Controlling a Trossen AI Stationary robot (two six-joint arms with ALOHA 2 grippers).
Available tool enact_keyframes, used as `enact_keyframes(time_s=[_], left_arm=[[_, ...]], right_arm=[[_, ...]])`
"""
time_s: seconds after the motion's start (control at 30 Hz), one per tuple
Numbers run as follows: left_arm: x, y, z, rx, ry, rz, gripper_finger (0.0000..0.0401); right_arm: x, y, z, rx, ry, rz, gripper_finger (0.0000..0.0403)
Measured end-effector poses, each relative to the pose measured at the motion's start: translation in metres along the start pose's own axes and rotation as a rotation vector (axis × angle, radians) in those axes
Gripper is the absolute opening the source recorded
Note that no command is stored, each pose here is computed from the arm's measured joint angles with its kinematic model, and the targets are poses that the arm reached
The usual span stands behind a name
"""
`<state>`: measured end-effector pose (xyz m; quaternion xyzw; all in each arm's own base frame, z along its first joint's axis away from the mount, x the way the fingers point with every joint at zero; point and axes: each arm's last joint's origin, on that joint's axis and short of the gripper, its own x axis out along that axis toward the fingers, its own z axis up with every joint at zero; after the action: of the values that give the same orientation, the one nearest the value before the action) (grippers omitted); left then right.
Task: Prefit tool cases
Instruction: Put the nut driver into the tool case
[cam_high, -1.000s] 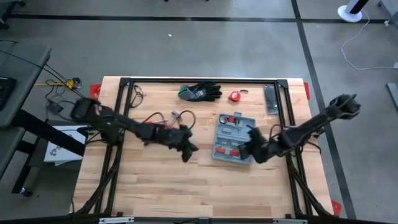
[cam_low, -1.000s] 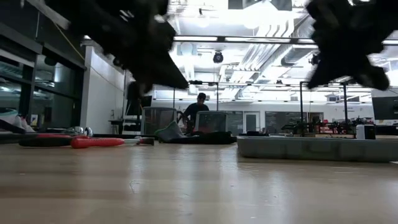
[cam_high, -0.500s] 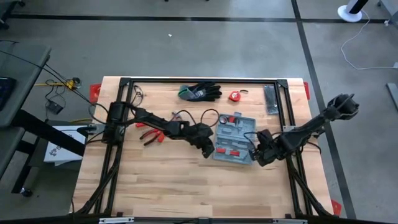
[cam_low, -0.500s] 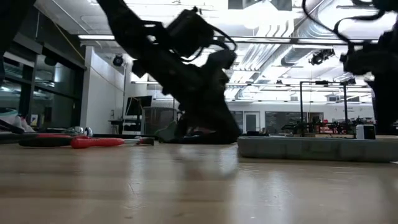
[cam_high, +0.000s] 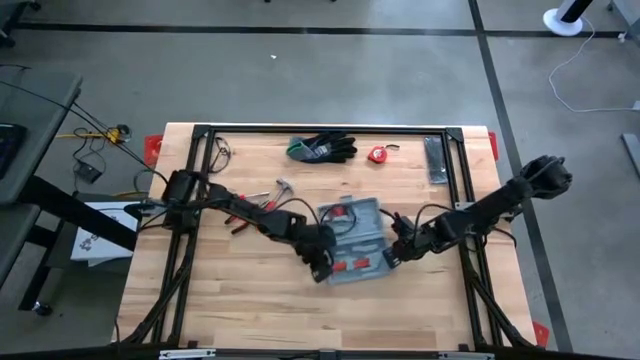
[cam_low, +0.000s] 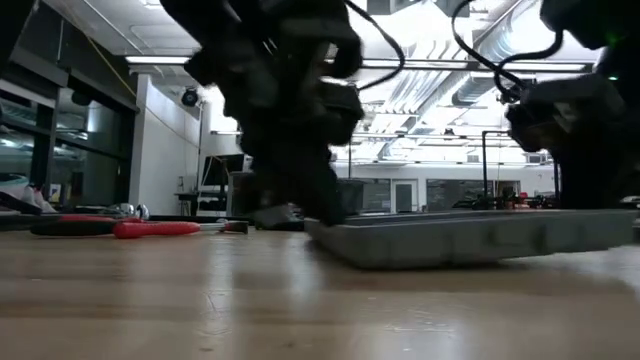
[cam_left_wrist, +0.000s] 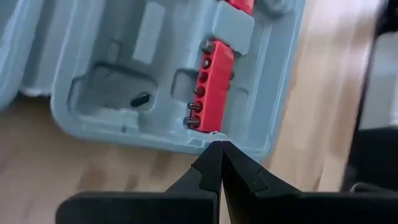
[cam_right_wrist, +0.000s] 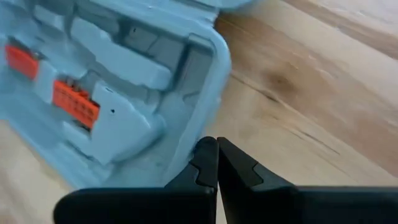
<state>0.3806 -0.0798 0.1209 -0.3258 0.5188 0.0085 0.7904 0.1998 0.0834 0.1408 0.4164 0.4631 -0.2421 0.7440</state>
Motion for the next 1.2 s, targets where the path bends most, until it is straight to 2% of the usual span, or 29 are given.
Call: enact_keyframes(time_s=[0.17,0.33,0.47,0.6,0.67,0.8,1.0,1.2], left_arm=[[-0.021,-0.009,-0.016,0.028,-0.037,0.144,0.0],[-0.056,-0.001,-0.031,0.101,-0.097,0.256,0.0],[-0.091,0.011,-0.05,0.108,-0.185,0.241,0.0],[-0.115,0.029,-0.078,0.117,-0.205,0.205,0.0],[-0.128,0.034,-0.09,0.106,-0.23,0.186,0.0],[-0.14,0.054,-0.112,0.076,-0.227,0.233,0.0],[-0.144,0.07,-0.122,0.058,-0.245,0.261,0.0],[-0.149,0.071,-0.106,0.067,-0.355,0.241,0.0]], right_arm=[[0.002,0.002,0.005,0.076,-0.026,0.014,0.0],[-0.002,0.009,-0.003,0.143,-0.048,0.083,0.0],[-0.006,0.017,-0.013,0.228,-0.193,0.161,0.0],[-0.01,0.018,-0.021,0.345,-0.333,0.203,0.0],[-0.011,0.019,-0.023,0.365,-0.353,0.22,0.0],[-0.015,0.027,-0.022,0.351,-0.392,0.241,0.0],[-0.007,0.05,-0.007,0.33,-0.446,0.152,0.0],[0.011,0.08,0.003,0.301,-0.399,0.111,0.0]])
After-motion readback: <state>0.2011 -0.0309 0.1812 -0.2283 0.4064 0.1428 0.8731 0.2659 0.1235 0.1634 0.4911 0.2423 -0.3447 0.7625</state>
